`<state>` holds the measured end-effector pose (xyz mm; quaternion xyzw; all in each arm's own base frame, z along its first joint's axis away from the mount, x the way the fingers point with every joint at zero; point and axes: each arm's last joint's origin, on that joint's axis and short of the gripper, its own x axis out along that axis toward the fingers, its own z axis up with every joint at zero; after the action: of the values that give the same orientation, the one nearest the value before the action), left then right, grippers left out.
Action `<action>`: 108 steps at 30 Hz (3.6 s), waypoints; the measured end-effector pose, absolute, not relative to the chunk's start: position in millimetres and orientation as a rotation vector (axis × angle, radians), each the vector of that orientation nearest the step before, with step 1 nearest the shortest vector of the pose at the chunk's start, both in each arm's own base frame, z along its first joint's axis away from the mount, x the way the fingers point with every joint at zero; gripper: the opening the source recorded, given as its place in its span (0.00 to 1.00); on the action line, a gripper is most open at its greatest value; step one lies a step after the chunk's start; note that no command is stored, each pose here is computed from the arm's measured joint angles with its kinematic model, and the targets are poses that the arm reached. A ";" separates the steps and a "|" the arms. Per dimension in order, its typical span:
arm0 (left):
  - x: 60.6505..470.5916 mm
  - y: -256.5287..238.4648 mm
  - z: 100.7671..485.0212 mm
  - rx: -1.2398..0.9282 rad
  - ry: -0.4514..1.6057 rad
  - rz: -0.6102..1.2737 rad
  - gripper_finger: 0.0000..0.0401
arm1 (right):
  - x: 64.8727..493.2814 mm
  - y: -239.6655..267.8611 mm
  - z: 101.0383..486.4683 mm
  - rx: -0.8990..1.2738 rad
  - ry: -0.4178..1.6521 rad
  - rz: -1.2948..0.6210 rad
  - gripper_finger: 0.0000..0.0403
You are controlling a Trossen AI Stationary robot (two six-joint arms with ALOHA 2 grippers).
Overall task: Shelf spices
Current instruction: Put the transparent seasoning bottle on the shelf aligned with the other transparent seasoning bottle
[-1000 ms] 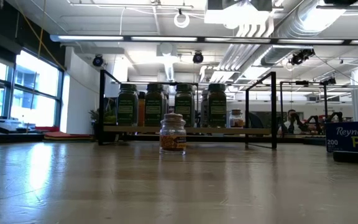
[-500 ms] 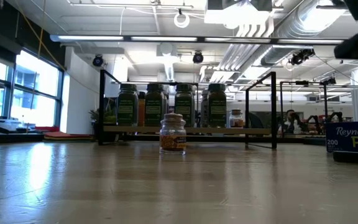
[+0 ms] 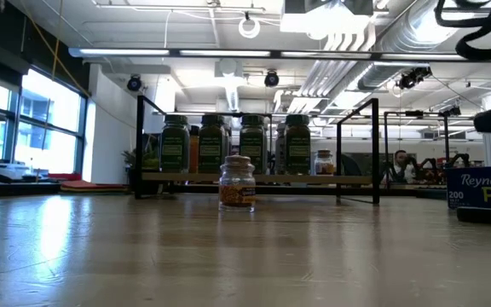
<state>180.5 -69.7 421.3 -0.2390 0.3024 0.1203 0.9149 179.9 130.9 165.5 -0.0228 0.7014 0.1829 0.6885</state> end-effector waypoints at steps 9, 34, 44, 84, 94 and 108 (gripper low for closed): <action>181.7 -67.0 421.2 -0.519 0.620 0.264 0.56 | 180.4 131.0 161.2 0.034 1.554 0.346 0.40; 181.8 -67.3 421.2 -0.356 0.636 0.208 0.56 | 305.4 -60.3 342.0 0.075 1.369 -0.224 0.40; 181.7 -67.5 421.2 -0.370 0.640 0.202 0.56 | 304.2 -143.7 288.2 0.130 1.428 -0.242 0.40; 184.6 -63.6 423.0 -0.418 0.606 0.239 0.56 | 297.8 -179.4 226.6 0.159 1.436 -0.336 0.49; 184.6 -63.6 422.9 -0.421 0.606 0.240 0.56 | 297.2 -179.6 227.0 0.118 1.448 -0.317 0.62; 184.6 -63.7 422.9 -0.428 0.608 0.236 0.56 | 299.3 -180.4 269.0 0.112 1.458 -0.347 0.68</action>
<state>184.6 -63.7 422.9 -0.2085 0.2964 0.1152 0.9249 299.3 -180.4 269.0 0.0509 0.6624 -0.1578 0.7305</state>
